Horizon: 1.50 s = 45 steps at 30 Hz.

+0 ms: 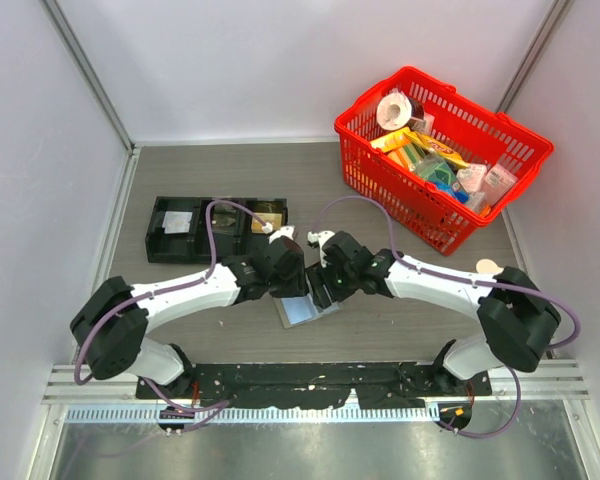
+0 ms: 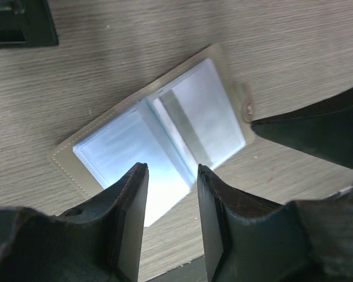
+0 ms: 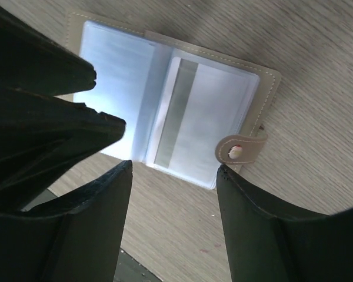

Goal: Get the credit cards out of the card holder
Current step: Remove the credit card from the card holder.

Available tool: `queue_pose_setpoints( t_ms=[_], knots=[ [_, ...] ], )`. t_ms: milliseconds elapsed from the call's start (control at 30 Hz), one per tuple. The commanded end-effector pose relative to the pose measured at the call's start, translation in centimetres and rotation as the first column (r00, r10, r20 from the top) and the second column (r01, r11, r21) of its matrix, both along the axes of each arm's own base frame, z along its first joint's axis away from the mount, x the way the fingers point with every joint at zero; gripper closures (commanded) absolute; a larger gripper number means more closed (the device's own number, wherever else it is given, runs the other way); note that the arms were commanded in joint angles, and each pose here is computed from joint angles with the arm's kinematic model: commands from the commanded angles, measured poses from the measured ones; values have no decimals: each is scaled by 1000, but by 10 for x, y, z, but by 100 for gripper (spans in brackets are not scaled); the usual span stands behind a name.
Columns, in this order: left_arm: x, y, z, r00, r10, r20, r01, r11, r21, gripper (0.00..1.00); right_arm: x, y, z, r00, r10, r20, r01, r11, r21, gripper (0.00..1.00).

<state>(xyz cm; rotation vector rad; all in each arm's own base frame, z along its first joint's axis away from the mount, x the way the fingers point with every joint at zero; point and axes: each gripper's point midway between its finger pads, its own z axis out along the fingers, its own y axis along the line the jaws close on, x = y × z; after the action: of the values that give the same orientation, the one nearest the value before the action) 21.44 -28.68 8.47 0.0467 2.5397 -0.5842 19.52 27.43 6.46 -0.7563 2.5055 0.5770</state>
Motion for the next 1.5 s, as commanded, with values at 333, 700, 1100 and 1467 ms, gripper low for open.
queue_pose_setpoints(
  t_ms=[333, 700, 1100, 1467],
  knots=[
    [-12, 32, -44, 995, 87, -40, -83, 992, 92, 66, 8, -5, -33, 995, -92, -27, 90, 993, -71, 39],
    [-26, 43, -61, 989, 123, -87, -116, 989, 90, 69, 0, 5, -17, 997, -59, -52, 60, 998, -1, 42],
    [-27, 41, -61, 988, 121, -92, -113, 990, 81, 70, 4, 0, -8, 997, -79, -23, 79, 997, -14, 41],
    [-28, 40, -63, 987, 121, -101, -114, 990, 78, 70, 8, 3, -18, 995, -101, -21, 101, 994, -29, 40]
  ],
)
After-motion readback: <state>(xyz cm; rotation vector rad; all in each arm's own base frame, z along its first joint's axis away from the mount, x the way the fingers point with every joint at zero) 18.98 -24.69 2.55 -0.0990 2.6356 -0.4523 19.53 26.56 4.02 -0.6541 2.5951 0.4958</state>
